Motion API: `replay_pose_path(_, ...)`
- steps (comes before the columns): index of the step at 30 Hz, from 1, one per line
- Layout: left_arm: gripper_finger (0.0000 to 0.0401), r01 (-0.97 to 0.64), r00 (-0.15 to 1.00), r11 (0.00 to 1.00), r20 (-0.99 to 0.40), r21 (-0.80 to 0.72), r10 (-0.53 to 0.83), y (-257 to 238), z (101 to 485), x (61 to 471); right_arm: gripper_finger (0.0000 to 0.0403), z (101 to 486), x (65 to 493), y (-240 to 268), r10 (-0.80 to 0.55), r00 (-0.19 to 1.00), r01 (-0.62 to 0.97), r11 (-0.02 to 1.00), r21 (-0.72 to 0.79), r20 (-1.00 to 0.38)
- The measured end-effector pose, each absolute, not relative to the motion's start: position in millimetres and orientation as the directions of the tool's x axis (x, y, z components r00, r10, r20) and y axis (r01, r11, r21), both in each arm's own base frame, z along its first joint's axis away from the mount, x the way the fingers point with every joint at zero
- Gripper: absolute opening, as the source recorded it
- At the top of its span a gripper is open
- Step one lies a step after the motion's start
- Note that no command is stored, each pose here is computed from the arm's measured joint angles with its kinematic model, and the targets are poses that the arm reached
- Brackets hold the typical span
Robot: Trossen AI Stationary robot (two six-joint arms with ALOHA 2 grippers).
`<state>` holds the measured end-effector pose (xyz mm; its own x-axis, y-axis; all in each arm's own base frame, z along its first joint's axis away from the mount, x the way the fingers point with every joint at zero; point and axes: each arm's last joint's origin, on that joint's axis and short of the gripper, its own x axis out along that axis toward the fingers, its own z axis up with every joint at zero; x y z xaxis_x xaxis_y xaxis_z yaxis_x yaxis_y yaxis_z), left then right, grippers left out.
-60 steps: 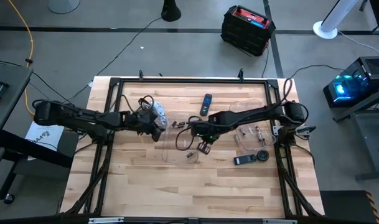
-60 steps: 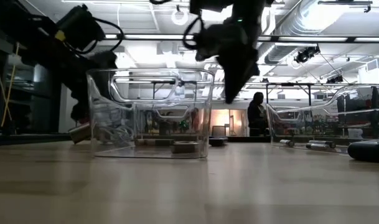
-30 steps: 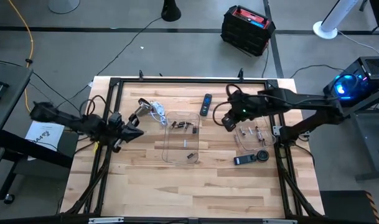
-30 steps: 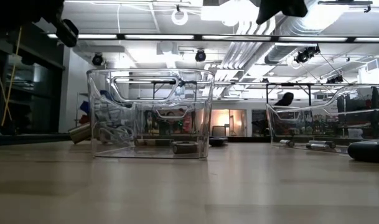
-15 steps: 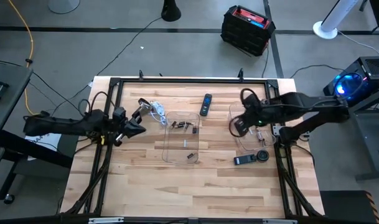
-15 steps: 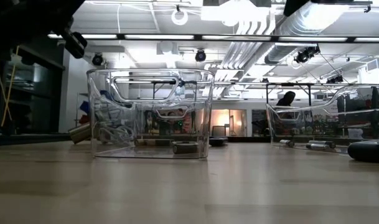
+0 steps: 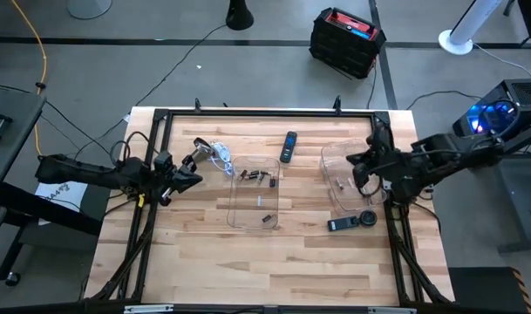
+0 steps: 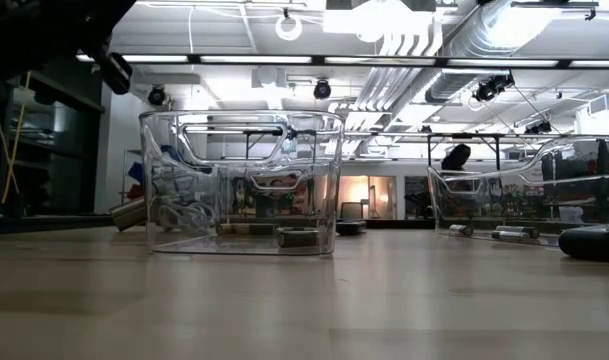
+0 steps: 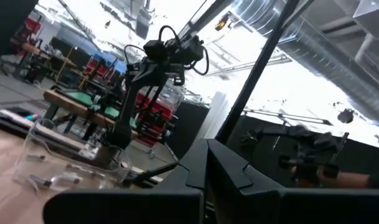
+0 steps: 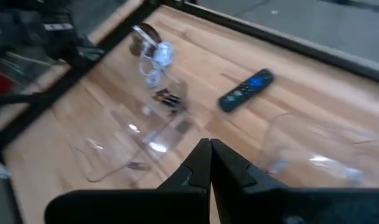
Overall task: Sort batteries
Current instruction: Return to Home Position
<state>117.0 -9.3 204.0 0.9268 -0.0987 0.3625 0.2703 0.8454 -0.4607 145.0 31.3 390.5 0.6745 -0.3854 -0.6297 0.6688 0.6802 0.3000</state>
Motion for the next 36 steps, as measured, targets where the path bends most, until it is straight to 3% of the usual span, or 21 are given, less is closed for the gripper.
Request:
replay_pose_path(4, 0.0, 0.264, 0.932, 0.837, 0.349, -0.479, -0.094, -9.2, 202.8, 117.5, 0.0, 338.9, 140.2, 31.9, -0.344, 0.775, 0.59, 0.694, 0.412, -0.53)
replay_pose_path(10, 0.0, 0.256, 0.938, 0.838, 0.335, -0.482, -0.094, -9.2, 201.4, 118.1, 0.0, 269.6, 144.2, 26.7, -0.267, 0.943, 0.332, 0.79, 0.515, -0.198)
replay_pose_path(13, 0.0, 0.257, 0.937, 0.838, 0.336, -0.482, -0.094, -9.2, 201.6, 118.0, 0.0, 241.9, 138.9, 18.1, -0.263, 0.961, 0.269, 0.819, 0.506, -0.084)
replay_pose_path(18, 0.0, 0.256, 0.937, 0.838, 0.336, -0.483, -0.093, -9.2, 201.5, 118.0, 0.0, 207.7, 126.0, 7.2, -0.222, 0.975, 0.202, 0.877, 0.436, -0.007)
replay_pose_path(24, 0.0, 0.256, 0.937, 0.838, 0.335, -0.482, -0.093, -9.2, 201.5, 118.0, 0.0, 181.3, 117.7, 2.2, -0.192, 0.981, 0.196, 0.964, 0.179, -0.036)
replay_pose_path(36, 0.0, 0.252, 0.94, 0.838, 0.328, -0.484, -0.093, -9.1, 201.0, 116.5, 0.0, 158.0, 113.3, -3.0, -0.253, 0.934, 0.285, 0.954, 0.096, -0.253)
